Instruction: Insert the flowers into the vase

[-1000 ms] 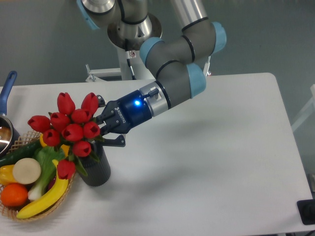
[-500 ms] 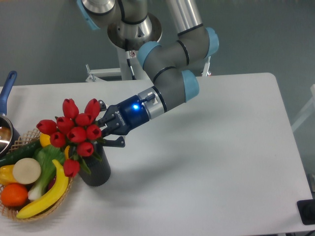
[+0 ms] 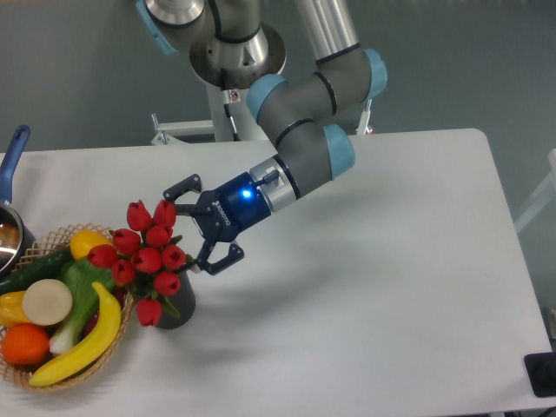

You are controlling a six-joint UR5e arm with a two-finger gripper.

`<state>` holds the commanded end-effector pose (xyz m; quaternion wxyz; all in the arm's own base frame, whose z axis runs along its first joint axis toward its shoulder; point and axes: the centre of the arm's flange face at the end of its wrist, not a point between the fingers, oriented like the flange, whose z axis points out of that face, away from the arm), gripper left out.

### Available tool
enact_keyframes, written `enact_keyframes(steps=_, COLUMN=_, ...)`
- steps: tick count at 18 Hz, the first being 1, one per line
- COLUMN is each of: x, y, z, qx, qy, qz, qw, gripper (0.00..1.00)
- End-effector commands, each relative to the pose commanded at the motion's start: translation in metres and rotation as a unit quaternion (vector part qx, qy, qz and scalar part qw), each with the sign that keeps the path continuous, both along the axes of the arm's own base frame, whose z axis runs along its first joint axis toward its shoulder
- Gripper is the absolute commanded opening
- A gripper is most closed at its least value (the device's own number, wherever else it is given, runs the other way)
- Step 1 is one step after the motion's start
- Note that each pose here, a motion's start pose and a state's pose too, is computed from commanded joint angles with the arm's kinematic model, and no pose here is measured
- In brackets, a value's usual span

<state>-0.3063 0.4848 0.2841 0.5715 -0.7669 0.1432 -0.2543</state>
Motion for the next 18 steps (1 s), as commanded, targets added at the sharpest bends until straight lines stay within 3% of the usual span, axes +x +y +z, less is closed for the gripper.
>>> enact_keyframes(steps=6, x=-0.013, y=-0.020, z=0.011, qx=-0.036, qy=0.038, qz=0.021, qw=0.9984, gripper=1.00)
enact_keyframes(steps=9, x=-0.036, y=-0.047, z=0.029, qx=-0.029, qy=0.048, qz=0.056, qw=0.9969, gripper=1.00)
enact_keyframes(steps=13, x=-0.081, y=-0.092, z=0.061, qx=-0.036, qy=0.091, qz=0.115, qw=0.9885, gripper=1.00)
enact_keyframes(steps=15, x=-0.104, y=-0.114, z=0.080, qx=-0.082, qy=0.146, qz=0.144, qw=0.9753, gripper=1.00)
enact_keyframes(steps=18, x=-0.131, y=-0.127, z=0.097, qx=-0.176, qy=0.231, qz=0.165, qw=0.9426, gripper=1.00)
